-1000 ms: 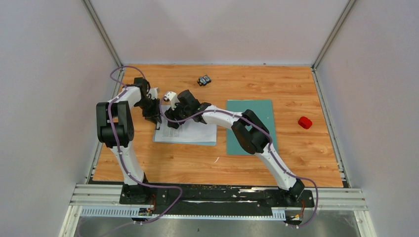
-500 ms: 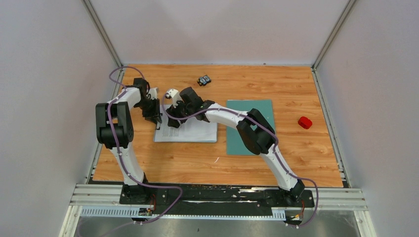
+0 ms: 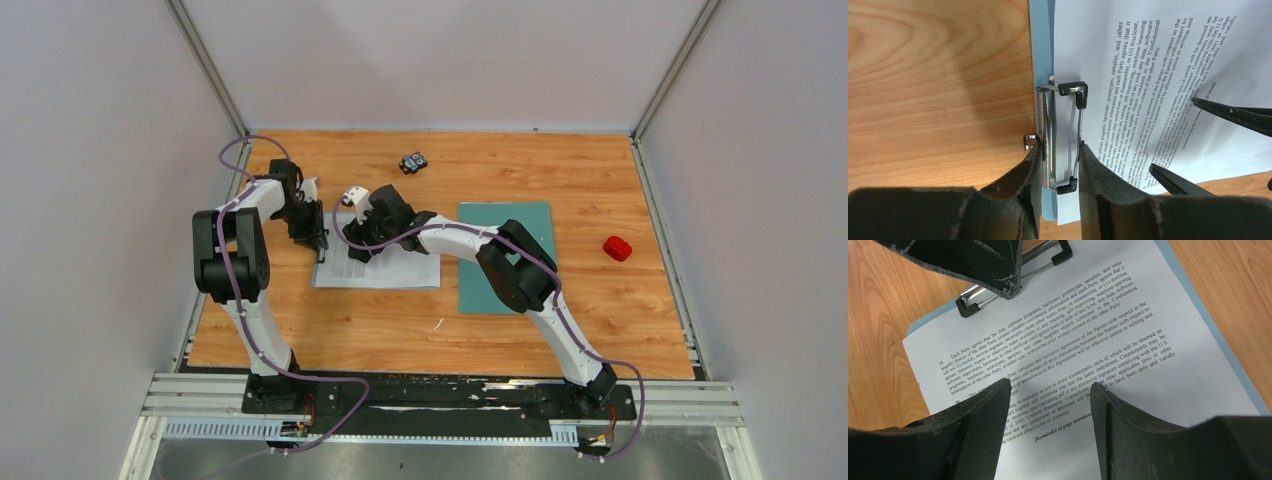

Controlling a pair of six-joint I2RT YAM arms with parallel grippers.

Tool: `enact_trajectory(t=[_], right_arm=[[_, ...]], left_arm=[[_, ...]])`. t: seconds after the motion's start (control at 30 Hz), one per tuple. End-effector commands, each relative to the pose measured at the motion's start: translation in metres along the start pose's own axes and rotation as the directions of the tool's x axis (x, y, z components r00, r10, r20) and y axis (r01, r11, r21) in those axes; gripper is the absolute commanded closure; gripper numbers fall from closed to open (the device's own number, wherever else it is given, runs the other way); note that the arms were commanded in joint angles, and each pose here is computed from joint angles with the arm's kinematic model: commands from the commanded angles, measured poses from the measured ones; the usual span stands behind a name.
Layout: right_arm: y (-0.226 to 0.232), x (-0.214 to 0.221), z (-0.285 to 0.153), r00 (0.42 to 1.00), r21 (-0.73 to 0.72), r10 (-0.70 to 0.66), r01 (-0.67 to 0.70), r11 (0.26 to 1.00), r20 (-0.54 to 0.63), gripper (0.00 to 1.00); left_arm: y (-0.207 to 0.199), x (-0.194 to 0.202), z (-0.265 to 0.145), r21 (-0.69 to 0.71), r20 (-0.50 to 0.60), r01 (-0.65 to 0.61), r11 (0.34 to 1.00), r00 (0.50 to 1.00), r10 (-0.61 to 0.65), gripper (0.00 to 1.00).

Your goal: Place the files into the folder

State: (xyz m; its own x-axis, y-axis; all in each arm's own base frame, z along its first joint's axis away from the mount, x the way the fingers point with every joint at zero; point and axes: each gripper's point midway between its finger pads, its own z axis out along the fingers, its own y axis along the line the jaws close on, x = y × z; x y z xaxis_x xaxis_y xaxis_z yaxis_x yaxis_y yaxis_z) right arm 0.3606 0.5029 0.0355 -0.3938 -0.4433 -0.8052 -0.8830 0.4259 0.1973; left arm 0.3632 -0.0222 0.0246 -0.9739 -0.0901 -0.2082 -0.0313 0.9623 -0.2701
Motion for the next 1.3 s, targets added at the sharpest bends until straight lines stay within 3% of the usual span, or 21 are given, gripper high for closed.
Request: enact_trajectory(t=[0.0, 0.4, 0.57, 0.77, 1.0, 1.07, 1.1, 1.13, 1.17, 1.27], right_arm=[[-0.004, 0.017, 0.008, 0.998, 0.041, 0.067, -0.066, 0.997, -0.005, 0.40], [-0.004, 0.029, 0.015, 0.990, 0.048, 0.139, -0.139, 0.989, -0.009, 0.42], [0.007, 0.021, 0.013, 0.996, -0.019, 0.092, -0.092, 0.996, -0.002, 0.42], [0.013, -0.015, 0.004, 0.999, -0.050, 0.038, -0.036, 0.998, 0.037, 0.38], [0.031, -0.080, -0.030, 0.991, -0.122, 0.035, -0.019, 0.992, 0.132, 0.30], [0.035, -0.096, -0.050, 0.986, -0.132, 0.064, -0.043, 0.990, 0.157, 0.22], [0.039, -0.109, -0.069, 0.981, -0.131, 0.080, -0.056, 0.990, 0.178, 0.18], [0.039, -0.114, -0.084, 0.977, -0.126, 0.097, -0.074, 0.989, 0.190, 0.09], [0.040, -0.120, -0.103, 0.972, -0.117, 0.114, -0.092, 0.989, 0.205, 0.02], [0.035, -0.127, -0.158, 0.962, -0.024, 0.126, -0.124, 0.992, 0.240, 0.01]], left_arm=[[-0.009, -0.002, -0.008, 0.040, 0.034, 0.021, 0.999, 0.999, -0.022, 1.00], [-0.008, 0.000, -0.004, 0.039, 0.032, 0.043, 0.998, 0.998, -0.044, 0.99], [-0.011, -0.011, -0.017, 0.032, 0.066, 0.029, 0.999, 0.997, -0.031, 0.62], [-0.019, -0.026, -0.042, 0.040, 0.117, 0.008, 0.999, 0.993, -0.013, 0.48], [-0.034, -0.049, -0.082, 0.059, 0.206, -0.021, 0.998, 0.978, 0.008, 0.41], [-0.043, -0.057, -0.100, 0.081, 0.252, -0.033, 0.996, 0.968, 0.012, 0.27], [-0.048, -0.061, -0.109, 0.093, 0.280, -0.038, 0.995, 0.960, 0.010, 0.07], [-0.055, -0.064, -0.119, 0.114, 0.308, -0.050, 0.992, 0.951, 0.012, 0.01], [-0.062, -0.067, -0.129, 0.130, 0.336, -0.063, 0.989, 0.942, 0.016, 0.00], [-0.079, -0.071, -0.154, 0.151, 0.405, -0.118, 0.982, 0.913, 0.048, 0.00]])
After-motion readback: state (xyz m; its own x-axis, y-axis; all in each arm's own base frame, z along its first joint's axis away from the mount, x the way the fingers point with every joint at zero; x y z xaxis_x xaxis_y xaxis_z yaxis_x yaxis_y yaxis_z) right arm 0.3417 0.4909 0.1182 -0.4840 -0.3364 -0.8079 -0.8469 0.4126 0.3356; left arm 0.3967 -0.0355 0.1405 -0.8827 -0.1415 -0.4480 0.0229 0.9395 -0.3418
